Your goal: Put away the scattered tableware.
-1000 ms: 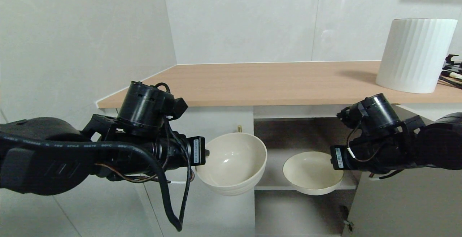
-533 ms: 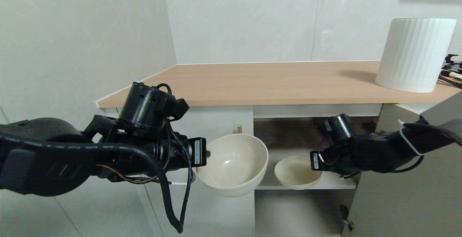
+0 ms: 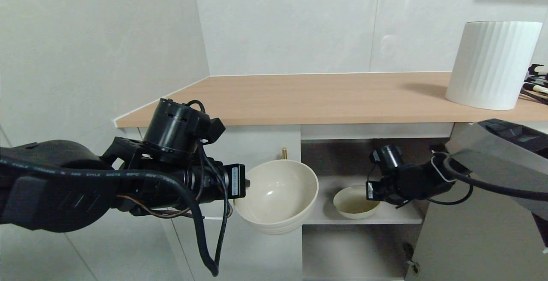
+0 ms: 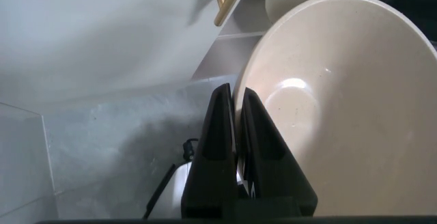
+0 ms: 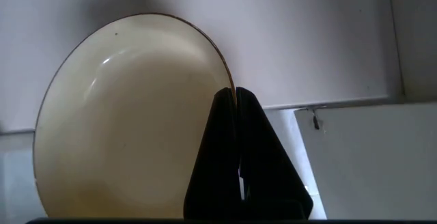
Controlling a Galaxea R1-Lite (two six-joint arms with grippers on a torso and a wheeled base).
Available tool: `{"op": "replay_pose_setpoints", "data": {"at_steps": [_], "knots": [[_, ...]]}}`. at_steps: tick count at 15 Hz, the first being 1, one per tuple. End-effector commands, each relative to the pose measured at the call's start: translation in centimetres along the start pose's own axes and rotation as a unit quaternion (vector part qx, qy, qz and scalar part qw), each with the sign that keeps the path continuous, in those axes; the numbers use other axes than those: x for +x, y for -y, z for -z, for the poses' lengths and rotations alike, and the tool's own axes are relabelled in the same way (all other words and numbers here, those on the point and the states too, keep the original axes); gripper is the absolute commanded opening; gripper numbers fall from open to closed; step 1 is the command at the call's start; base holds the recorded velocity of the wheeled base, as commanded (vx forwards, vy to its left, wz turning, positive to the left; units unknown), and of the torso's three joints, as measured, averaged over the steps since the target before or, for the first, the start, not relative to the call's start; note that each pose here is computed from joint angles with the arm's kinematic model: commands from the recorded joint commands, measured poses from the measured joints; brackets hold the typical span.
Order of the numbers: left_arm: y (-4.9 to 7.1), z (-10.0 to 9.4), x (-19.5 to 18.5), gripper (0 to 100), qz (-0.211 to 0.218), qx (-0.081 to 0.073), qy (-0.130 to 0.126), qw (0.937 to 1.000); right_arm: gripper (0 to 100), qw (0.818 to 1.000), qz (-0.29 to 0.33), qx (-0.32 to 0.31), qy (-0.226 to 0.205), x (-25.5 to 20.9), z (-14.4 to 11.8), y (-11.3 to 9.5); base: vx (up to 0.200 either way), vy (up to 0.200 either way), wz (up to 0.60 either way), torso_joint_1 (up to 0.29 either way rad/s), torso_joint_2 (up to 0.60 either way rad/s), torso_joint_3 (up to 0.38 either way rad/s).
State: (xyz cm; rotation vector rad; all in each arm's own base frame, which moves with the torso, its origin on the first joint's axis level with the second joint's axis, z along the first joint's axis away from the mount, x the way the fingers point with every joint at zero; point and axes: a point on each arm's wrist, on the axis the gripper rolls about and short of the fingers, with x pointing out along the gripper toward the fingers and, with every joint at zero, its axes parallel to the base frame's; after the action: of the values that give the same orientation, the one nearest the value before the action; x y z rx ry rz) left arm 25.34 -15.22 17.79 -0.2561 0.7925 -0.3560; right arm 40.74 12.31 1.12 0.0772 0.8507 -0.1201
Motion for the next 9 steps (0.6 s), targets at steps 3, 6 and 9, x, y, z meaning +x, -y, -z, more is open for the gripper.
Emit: {"op": "replay_pose_setpoints", "data": {"at_steps": [3, 6, 9], "knots": [[0.0, 0.0, 0.1, 0, 0.0, 0.0, -0.001, 1.0, 0, 0.999, 0.032, 0.002, 0.0, 4.0, 0.5, -0.2, 0.0, 0.0, 0.0, 0.0, 0.0, 0.0], [0.0, 0.1, 0.2, 0, -0.001, 0.0, -0.003, 1.0, 0, 0.999, 0.044, 0.004, 0.005, 5.4, 0.4, -0.3, 0.0, 0.0, 0.0, 0.0, 0.0, 0.0], [0.0, 0.1, 0.2, 0, -0.001, 0.0, -0.003, 1.0, 0, 0.998, 0.054, 0.007, 0.005, 6.3, 0.4, -0.1, 0.0, 0.0, 0.0, 0.0, 0.0, 0.0]]}}
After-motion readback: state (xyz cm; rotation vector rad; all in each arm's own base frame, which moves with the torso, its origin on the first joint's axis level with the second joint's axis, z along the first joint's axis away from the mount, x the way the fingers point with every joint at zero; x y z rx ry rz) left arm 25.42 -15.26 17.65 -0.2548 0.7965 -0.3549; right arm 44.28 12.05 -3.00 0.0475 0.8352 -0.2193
